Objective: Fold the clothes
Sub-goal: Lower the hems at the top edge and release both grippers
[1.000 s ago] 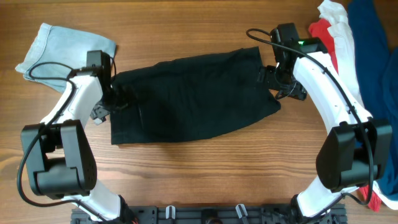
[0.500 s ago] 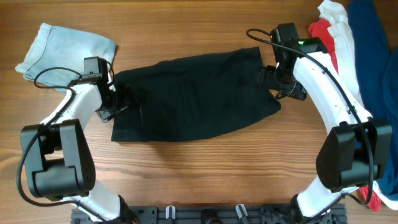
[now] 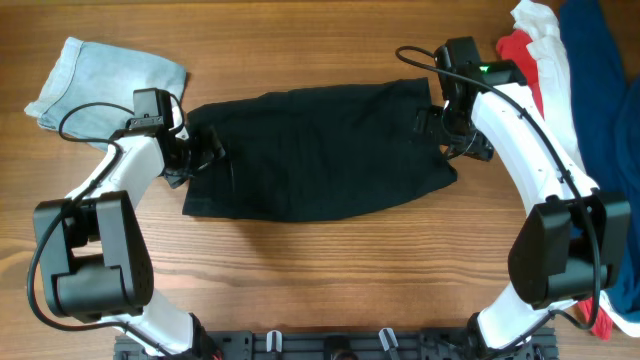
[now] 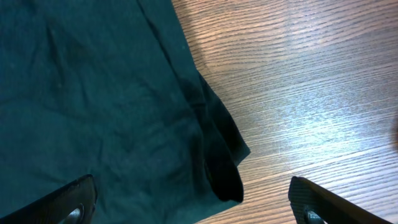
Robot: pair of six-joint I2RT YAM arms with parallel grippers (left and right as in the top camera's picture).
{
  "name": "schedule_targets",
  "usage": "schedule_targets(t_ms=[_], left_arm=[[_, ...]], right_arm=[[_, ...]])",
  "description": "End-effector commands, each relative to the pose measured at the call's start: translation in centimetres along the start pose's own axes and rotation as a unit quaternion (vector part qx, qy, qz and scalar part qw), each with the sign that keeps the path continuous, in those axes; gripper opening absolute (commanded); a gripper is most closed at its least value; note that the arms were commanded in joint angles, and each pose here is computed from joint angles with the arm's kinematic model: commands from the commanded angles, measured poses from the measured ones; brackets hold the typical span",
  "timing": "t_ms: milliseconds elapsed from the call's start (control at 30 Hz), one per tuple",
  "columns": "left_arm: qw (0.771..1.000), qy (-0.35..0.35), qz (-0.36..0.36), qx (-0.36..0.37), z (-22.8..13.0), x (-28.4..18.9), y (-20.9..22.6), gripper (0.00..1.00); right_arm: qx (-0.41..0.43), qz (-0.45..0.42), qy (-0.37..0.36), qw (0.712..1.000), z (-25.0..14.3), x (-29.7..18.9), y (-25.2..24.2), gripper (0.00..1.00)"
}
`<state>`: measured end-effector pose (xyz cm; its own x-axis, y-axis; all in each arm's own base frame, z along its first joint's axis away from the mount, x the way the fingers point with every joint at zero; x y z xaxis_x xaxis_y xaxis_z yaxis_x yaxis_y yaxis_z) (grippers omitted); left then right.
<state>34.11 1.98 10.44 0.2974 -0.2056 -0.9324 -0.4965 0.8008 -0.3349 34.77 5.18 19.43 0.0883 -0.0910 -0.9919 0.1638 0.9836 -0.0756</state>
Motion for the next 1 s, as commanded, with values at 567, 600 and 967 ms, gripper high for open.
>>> schedule_targets(t_ms=[567,600,967], left_arm=[[0.996,0.066,0.060,0.011,-2.8,1.2,2.3,0.98],[0.996,0.067,0.060,0.010,-3.1,1.4,2.5,0.98],[0.996,0.087,0.002,0.014,-4.6,2.7,2.7,0.76]], right_arm=[[-0.007,-0.005,0.011,1.000,-0.1,0.8,0.1,0.99],[-0.007,-0.004,0.011,1.000,-0.1,0.7,0.1,1.00],[-0.007,-0.005,0.012,1.000,-0.1,0.7,0.1,1.00]])
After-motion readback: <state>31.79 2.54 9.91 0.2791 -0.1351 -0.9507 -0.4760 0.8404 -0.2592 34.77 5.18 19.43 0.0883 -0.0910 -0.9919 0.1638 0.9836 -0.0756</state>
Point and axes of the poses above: each gripper's point midway between its finger pads, its own x axis out along the fingers, its own y axis along the line the jaws close on, z = x × y, the point moved 10 cm from there along -x, back along the fingers, and after that the axes turned 6 degrees about -x, right-handed, at the moved point
